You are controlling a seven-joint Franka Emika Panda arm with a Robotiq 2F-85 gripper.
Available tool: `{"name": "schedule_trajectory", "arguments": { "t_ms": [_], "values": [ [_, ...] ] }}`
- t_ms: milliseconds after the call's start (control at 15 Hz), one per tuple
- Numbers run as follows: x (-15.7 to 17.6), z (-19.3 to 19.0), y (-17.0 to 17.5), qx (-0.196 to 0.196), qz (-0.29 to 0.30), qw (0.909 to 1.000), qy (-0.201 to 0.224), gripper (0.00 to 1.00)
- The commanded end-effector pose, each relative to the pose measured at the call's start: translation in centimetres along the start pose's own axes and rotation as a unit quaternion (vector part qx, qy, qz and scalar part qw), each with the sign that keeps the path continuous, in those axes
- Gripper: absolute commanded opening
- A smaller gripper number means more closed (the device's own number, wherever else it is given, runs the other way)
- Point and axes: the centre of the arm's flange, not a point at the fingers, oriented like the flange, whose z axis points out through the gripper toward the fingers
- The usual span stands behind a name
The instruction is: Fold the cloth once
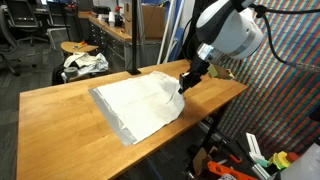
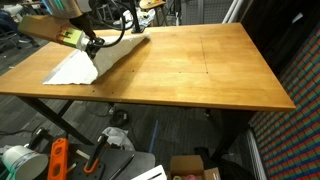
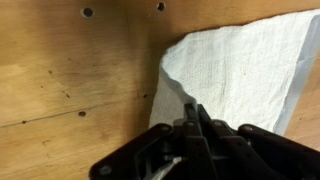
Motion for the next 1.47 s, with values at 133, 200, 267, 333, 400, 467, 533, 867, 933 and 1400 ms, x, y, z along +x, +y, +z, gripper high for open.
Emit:
{"name": "schedule_trajectory", "arguments": {
  "t_ms": [133, 200, 267, 333, 400, 467, 533, 867, 933, 1400],
  "values": [
    [-0.6, -0.1, -0.4, -0.003, 0.002, 1.0000, 0.003, 0.05],
    [-0.7, -0.1, -0.4, -0.003, 0.003, 1.0000, 0.003, 0.05],
    [-0.7, -0.1, -0.4, -0.003, 0.003, 1.0000, 0.003, 0.05],
    [-0.7, -0.1, -0.4, -0.004, 0.003, 1.0000, 0.004, 0.05],
    [-0.7, -0.1, -0.4, -0.004, 0.004, 1.0000, 0.004, 0.04],
    [-0.6, -0.1, -0.1, -0.009, 0.006, 0.9999, -0.003, 0.04],
    [-0.8, -0.8, 0.0, -0.021, 0.003, 0.9998, 0.002, 0.03],
    [-1.9, -2.8, -0.8, -0.060, -0.033, 0.9976, 0.009, 0.03],
    [-2.0, -3.0, -1.1, -0.067, -0.041, 0.9969, 0.010, 0.04],
    [-3.0, -3.9, -4.9, -0.109, -0.106, 0.9877, 0.035, 0.04]
  ]
}}
